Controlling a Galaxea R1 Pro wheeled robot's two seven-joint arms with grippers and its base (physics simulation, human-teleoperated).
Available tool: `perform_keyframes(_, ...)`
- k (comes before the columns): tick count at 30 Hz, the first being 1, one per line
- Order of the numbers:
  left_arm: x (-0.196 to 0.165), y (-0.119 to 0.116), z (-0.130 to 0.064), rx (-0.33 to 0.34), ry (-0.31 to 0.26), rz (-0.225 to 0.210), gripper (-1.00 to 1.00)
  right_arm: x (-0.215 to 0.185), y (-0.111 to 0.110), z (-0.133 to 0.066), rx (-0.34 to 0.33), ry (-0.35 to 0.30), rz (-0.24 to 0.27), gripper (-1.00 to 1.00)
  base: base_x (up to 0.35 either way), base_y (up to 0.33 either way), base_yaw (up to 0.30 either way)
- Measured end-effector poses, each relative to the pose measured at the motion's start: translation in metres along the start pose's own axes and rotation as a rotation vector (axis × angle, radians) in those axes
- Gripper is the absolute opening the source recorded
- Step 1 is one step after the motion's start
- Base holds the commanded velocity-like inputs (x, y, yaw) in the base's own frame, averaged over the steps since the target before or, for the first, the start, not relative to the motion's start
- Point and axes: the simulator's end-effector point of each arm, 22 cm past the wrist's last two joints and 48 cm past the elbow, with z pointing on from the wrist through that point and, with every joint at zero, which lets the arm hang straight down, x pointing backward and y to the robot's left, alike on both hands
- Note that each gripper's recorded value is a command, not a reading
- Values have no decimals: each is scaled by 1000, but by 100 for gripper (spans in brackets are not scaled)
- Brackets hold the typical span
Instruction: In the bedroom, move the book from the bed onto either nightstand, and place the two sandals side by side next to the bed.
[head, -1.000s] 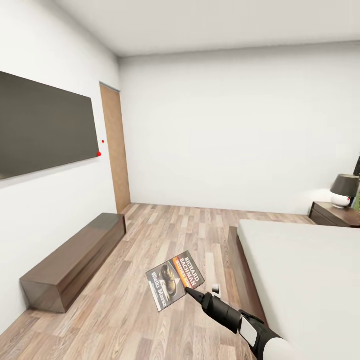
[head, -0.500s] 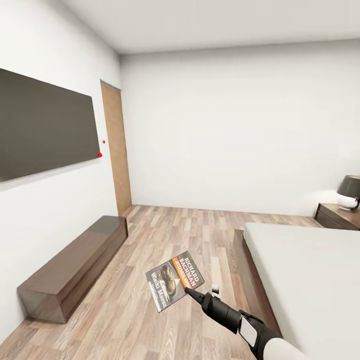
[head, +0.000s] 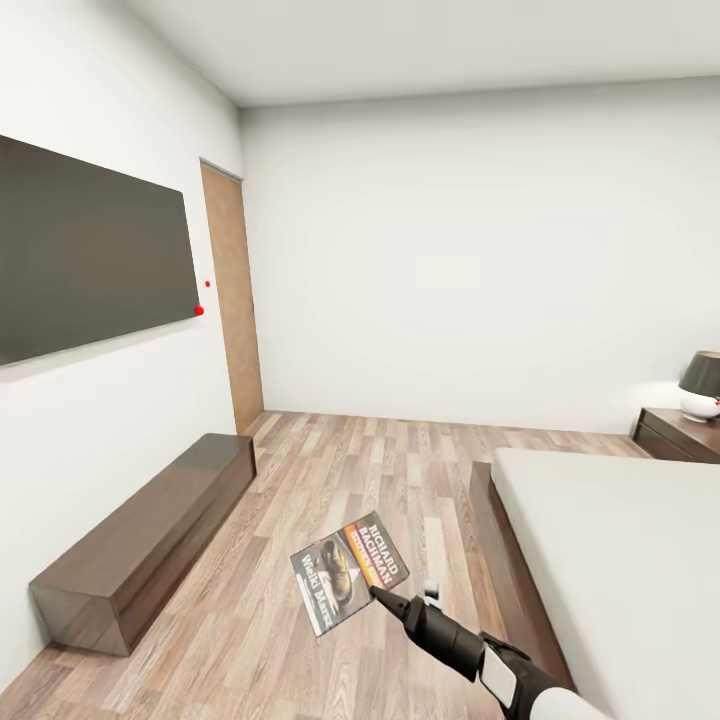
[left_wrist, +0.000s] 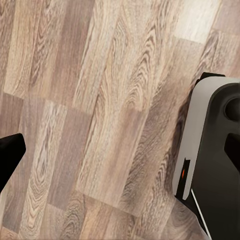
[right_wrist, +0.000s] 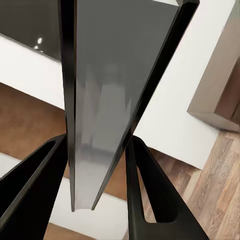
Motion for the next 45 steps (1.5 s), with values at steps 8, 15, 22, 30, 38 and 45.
perform_keyframes(8, 0, 0, 0, 0, 0, 1, 100, 22, -2, -24, -38, 1, 49, -100, 3, 1, 0)
perform_keyframes(15, 0, 0, 0, 0, 0, 2, 100, 38, -2, -34, -61, 8, 73, -100, 0, 0, 0)
perform_keyframes(22, 0, -1, 0, 1, 1, 2, 100, 53, -5, -39, -59, 1, 50, -100, 0, 0, 0)
perform_keyframes(30, 0, -1, 0, 2, 1, 1, 100, 69, -4, -43, -73, 15, 61, -100, 0, 0, 0)
perform_keyframes(38, 0, -1, 0, 2, 1, 1, 100, 96, 1, -47, -99, 71, 106, -100, 10, 1, 0)
perform_keyframes(45, 0, -1, 0, 2, 0, 1, 100, 103, 0, -51, -94, 75, 128, -100, 182, 75, 0)
